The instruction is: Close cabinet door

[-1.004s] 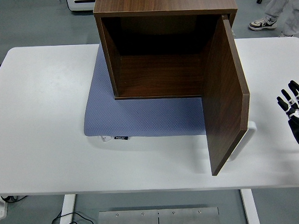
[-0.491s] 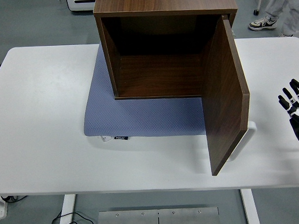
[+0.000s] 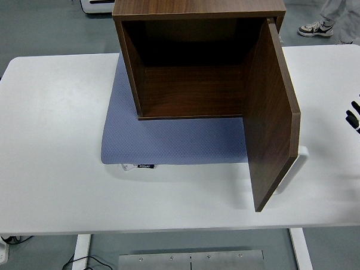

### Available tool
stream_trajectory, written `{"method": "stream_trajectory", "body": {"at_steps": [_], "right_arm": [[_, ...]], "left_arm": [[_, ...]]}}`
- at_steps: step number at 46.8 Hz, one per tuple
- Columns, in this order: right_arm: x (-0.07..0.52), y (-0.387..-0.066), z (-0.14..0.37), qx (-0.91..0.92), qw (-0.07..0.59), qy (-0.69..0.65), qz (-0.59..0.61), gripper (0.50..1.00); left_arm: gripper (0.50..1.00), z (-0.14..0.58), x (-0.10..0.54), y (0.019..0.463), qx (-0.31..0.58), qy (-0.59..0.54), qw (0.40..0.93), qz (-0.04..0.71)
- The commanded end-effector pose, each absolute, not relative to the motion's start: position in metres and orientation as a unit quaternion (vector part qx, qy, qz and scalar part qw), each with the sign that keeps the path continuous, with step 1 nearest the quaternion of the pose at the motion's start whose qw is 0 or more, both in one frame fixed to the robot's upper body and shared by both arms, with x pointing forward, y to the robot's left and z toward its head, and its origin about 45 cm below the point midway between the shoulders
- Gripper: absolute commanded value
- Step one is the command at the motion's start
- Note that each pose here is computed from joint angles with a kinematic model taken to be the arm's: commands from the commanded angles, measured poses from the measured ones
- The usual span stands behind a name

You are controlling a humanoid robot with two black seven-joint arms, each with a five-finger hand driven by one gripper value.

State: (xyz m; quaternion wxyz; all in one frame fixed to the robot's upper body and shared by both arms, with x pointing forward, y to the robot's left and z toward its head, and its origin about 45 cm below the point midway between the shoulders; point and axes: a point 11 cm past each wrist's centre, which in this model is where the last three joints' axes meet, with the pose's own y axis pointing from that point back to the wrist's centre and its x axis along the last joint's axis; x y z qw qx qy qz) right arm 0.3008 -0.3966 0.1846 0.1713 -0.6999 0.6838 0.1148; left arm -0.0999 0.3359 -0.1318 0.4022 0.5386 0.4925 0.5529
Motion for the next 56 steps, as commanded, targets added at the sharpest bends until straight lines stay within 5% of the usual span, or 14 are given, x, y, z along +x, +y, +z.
{"method": "stream_trajectory", "body": {"at_steps": [1,30,56], "right_arm": [[0.302,-0.403,0.190,-0.698,0.171,0.687,0.106,1.000],[0.284,-0.443,0.208,-0.743,0.145,0.646,0.096,1.000],[0.224,-0.424,0.174,-0.815,0.083,0.551,0.159,1.000]], "left_arm": [[1.000,-0.132,-0.100,0.336,0.539,0.492,0.402,0.553],[1.000,-0.132,-0.100,0.336,0.539,0.492,0.402,0.553],[1.000,-0.132,-0.100,0.336,0.539,0.492,0.402,0.553]]}}
